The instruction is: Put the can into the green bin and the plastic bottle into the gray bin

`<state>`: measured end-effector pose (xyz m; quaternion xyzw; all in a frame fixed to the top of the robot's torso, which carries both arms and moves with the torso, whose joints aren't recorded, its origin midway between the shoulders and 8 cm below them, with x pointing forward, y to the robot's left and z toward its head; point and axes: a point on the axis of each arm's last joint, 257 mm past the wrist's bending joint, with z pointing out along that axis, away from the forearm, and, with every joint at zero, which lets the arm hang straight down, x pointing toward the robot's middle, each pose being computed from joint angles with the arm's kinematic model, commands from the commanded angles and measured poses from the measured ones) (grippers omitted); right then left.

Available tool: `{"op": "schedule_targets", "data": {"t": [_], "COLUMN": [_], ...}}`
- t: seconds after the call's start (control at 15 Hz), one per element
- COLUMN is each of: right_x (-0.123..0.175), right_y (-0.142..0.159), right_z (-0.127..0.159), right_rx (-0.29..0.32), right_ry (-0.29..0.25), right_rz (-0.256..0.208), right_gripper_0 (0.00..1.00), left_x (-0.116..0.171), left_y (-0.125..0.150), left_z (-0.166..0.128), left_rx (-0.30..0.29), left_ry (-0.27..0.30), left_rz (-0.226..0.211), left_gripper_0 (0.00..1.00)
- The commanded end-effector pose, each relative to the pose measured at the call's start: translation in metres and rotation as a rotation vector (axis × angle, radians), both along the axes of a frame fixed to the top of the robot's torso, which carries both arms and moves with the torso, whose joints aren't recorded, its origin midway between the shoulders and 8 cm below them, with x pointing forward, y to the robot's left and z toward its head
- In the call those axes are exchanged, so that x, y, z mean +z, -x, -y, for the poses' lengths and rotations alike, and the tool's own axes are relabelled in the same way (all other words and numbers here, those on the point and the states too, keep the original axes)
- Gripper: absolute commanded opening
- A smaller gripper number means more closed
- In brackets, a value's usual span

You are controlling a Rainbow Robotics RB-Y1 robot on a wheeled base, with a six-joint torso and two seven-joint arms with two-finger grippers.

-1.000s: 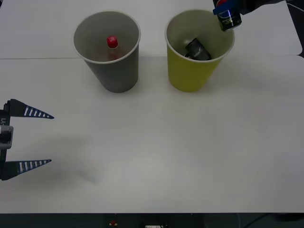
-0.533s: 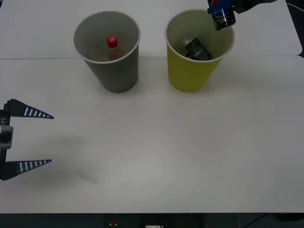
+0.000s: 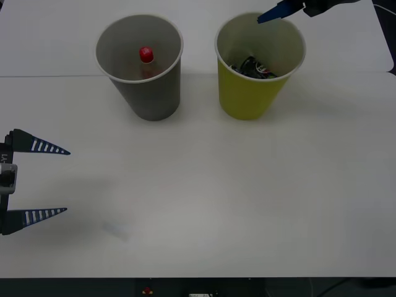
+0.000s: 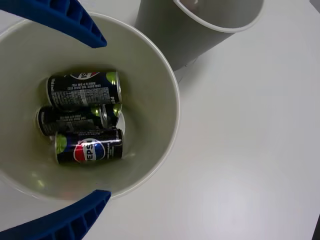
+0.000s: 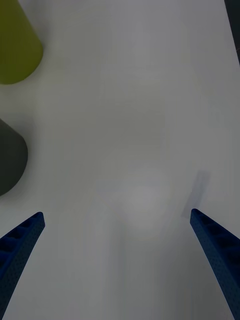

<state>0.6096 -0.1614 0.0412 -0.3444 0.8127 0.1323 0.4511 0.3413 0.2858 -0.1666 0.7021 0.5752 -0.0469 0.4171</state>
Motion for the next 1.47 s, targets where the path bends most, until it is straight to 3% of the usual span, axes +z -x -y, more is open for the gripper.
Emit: {"op": "schedule_targets", "data": {"t": [0.07,0.4,0.6,0.87,1.0,1.47], "right_x": [0.001,0.005,0.002,-0.008,-0.022,-0.07], "right_y": [0.011,0.052,0.092,0.144,0.169,0.22], "right_z": [0.004,0.021,0.036,0.052,0.062,0.097], "right_rx": [0.041,0.121,0.183,0.245,0.296,0.448], "right_ry": [0.025,0.009,0.025,0.045,0.086,0.135], "right_rz": [-0.009,0.008,0.008,0.055,0.102,0.177], "right_gripper_0": [1.0,1.0,1.0,1.0,1.0,1.0], "left_x": [0.0,0.0,0.0,0.0,0.0,0.0], "left_y": [0.0,0.0,0.0,0.0,0.0,0.0], "left_z": [0.0,0.0,0.0,0.0,0.0,0.0], "left_rx": [0.0,0.0,0.0,0.0,0.0,0.0], "left_ry": [0.0,0.0,0.0,0.0,0.0,0.0], "left_rz": [0.0,0.0,0.0,0.0,0.0,0.0], "left_gripper_0": [1.0,1.0,1.0,1.0,1.0,1.0]}}
